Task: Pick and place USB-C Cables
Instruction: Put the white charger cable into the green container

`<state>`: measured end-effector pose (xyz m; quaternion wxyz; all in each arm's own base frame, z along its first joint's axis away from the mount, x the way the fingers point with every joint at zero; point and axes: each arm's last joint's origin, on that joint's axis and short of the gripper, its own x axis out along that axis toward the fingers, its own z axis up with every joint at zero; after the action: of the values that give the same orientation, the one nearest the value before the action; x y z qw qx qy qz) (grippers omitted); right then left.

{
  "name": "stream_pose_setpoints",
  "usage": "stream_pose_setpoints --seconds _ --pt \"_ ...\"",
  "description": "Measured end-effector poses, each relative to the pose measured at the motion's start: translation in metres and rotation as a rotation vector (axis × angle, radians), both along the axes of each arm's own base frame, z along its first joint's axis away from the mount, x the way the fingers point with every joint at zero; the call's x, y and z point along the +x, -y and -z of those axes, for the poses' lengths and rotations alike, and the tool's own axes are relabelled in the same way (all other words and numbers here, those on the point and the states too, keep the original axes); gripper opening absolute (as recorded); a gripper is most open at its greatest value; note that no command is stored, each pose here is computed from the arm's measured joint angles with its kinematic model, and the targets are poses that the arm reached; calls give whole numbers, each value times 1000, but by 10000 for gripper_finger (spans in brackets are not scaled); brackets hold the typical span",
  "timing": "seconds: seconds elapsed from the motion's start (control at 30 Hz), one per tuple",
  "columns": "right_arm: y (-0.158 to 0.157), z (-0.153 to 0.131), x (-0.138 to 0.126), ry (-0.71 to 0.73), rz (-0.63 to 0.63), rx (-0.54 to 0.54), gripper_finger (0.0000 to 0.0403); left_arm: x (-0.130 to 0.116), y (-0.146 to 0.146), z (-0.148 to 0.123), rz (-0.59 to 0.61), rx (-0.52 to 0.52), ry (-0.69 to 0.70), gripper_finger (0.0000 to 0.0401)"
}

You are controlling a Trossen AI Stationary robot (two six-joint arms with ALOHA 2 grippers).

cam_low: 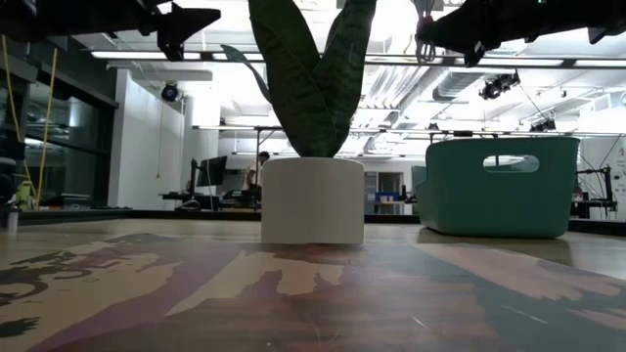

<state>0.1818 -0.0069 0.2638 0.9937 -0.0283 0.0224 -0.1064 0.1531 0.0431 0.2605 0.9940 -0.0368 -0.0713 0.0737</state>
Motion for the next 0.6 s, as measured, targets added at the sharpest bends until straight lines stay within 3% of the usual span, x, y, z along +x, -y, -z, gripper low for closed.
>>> stream_pose_setpoints --seconds 0.23,0.47,0.6 --pt "9 7 12 -9 15 15 2 37 -14 -4 -15 -12 -45 268" --pt "19 10 29 60 -70 29 1 95 -34 -26 -6 1 -116 271" --pt "23 9 38 58 -67 37 1 128 -43 -35 66 5 -126 271"
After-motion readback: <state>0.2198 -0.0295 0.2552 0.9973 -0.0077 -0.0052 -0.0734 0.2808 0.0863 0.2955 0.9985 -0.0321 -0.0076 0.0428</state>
